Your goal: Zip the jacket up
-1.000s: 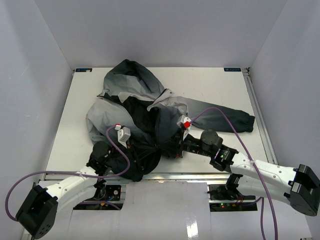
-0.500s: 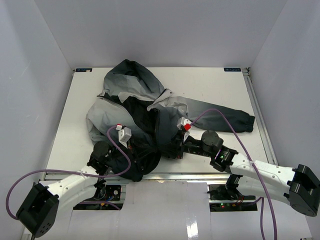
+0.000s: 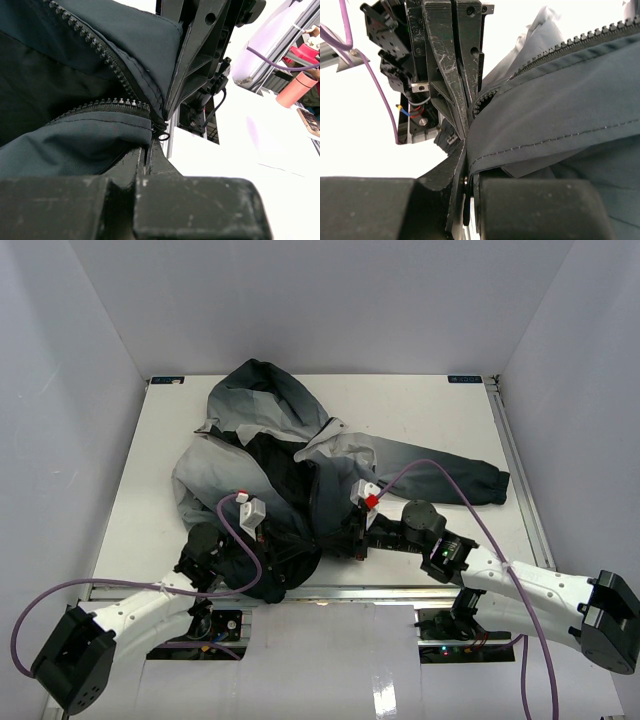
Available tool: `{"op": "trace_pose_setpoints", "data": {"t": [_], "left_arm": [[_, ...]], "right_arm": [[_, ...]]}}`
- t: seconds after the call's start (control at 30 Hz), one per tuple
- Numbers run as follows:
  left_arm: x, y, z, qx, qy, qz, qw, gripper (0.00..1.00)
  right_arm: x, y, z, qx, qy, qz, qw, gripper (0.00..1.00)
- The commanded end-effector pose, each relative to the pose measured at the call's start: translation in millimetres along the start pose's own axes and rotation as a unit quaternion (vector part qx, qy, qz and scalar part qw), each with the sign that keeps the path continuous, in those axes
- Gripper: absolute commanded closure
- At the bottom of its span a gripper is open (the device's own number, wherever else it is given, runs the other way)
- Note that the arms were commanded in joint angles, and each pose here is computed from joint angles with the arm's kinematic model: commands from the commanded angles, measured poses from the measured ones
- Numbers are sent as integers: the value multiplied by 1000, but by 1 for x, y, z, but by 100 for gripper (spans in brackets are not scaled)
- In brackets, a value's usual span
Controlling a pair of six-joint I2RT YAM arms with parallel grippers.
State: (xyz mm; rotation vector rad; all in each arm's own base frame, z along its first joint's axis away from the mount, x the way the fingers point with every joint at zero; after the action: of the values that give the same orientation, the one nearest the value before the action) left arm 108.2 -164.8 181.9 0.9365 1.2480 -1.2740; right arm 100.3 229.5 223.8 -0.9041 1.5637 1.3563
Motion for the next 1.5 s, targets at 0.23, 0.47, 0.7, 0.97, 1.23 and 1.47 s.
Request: {"op": "trace_pose_setpoints", "data": {"t": [0.23,0.47,0.7,0.97,1.23,1.47], "left_arm": [[-9,-17,5,77,3,17,997,100],[-10,-19,7,85,6,13,996,100],[-11,-20,7,87,5,14,996,100],[-2,-12,10,55,32,-2,998,100],[-1,-8,12,32,45,-5,998,100],[1,-5,13,24,54,-10,998,100]], "right_arm": [[-16,-7,-6,44,-35,-38,998,92],[-8,-10,-8,58,-17,-26,998,92],[-10,-11,-4,59,-16,-25,998,92],[-19,-4,-10,45,-42,-35,997,92],[-29,3,-11,26,-58,-37,997,92],[-37,6,-8,16,-63,-44,997,92]]}}
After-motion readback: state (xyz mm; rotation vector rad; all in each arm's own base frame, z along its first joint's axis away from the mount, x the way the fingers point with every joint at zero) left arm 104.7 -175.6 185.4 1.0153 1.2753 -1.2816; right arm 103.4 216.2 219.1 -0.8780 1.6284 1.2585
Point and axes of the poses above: each gripper's point midway between its finger pads, its own z axis out along the fingers, its own y axis along the line the jaws close on, x = y × z, the point moved 10 cm from there along -z, back along the fingers, and after that the axes turned 10 degrees about z, right-handed, at the moved point
